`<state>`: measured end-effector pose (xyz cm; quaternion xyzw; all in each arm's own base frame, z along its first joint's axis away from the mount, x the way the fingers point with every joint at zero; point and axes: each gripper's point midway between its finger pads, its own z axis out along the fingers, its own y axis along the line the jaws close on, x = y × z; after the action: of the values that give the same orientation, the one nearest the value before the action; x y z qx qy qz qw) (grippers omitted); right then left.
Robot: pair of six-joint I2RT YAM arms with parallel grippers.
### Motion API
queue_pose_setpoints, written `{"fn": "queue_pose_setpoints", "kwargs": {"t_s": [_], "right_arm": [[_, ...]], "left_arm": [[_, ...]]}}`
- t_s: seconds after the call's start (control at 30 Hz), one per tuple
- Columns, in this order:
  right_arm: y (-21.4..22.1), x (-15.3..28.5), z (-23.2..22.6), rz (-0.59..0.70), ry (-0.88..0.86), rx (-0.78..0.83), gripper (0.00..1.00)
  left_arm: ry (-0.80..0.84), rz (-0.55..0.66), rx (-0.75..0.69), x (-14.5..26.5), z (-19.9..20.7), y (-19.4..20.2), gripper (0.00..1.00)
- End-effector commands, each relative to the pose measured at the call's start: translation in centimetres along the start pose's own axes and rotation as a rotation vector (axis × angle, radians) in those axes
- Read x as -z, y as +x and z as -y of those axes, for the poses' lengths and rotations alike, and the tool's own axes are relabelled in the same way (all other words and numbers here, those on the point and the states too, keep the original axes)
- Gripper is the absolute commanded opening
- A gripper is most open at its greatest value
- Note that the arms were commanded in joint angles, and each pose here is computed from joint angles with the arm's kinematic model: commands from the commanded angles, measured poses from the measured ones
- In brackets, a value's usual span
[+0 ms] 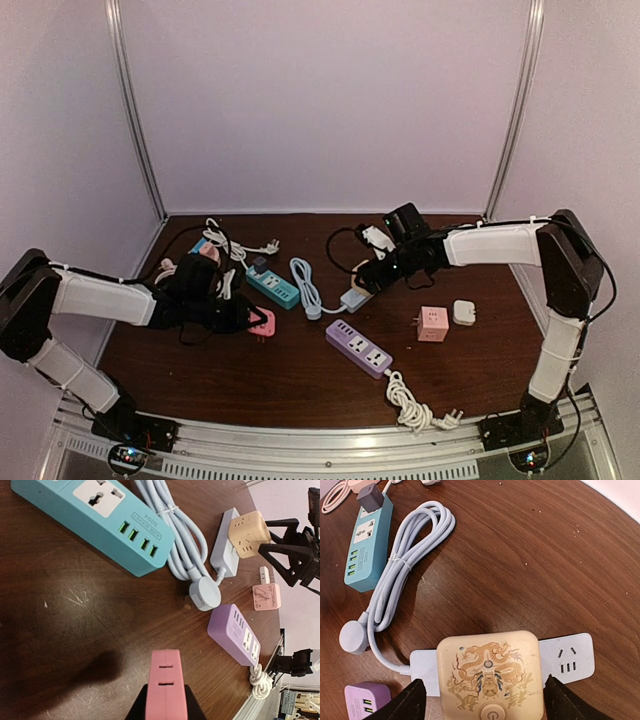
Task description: Pull the plug off the socket
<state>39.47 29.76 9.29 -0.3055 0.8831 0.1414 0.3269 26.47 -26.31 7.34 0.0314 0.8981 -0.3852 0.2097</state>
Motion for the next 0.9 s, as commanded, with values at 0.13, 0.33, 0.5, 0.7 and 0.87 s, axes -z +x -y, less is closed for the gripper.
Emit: {"fn": "queue_pose_setpoints", "kwargs": {"t_s": [0.13,0.33,0.5,0.7,0.87], "right_arm": [[-0.3,-0.1,-0.5,0.001,-0.034,-0.050,0.76],[-0.2,-0.1,-0.8,0.002,-0.031,-0.069,0.68],[0.0,-0.2,-1.4,-0.002,-0.012,-0.069,0.63],[0.2,0.0,-1.5,-0.009,0.034,-0.099,0.55],[0.4,0.6,-0.3,-0.007,0.124,-0.179,0.45]], "left_arm": [[0.027,0.007,0.022,-1.1,-0.7,0.1,0.17],[-0.009,0.004,0.033,-1.2,-1.6,0.3,0.24],[-0.074,0.000,0.039,-1.1,-2.8,0.6,0.38],[-0.190,0.031,0.007,0.4,-4.0,-0.1,0.51],[-0.279,0.086,-0.043,2.4,-3.9,-1.9,0.63]]}}
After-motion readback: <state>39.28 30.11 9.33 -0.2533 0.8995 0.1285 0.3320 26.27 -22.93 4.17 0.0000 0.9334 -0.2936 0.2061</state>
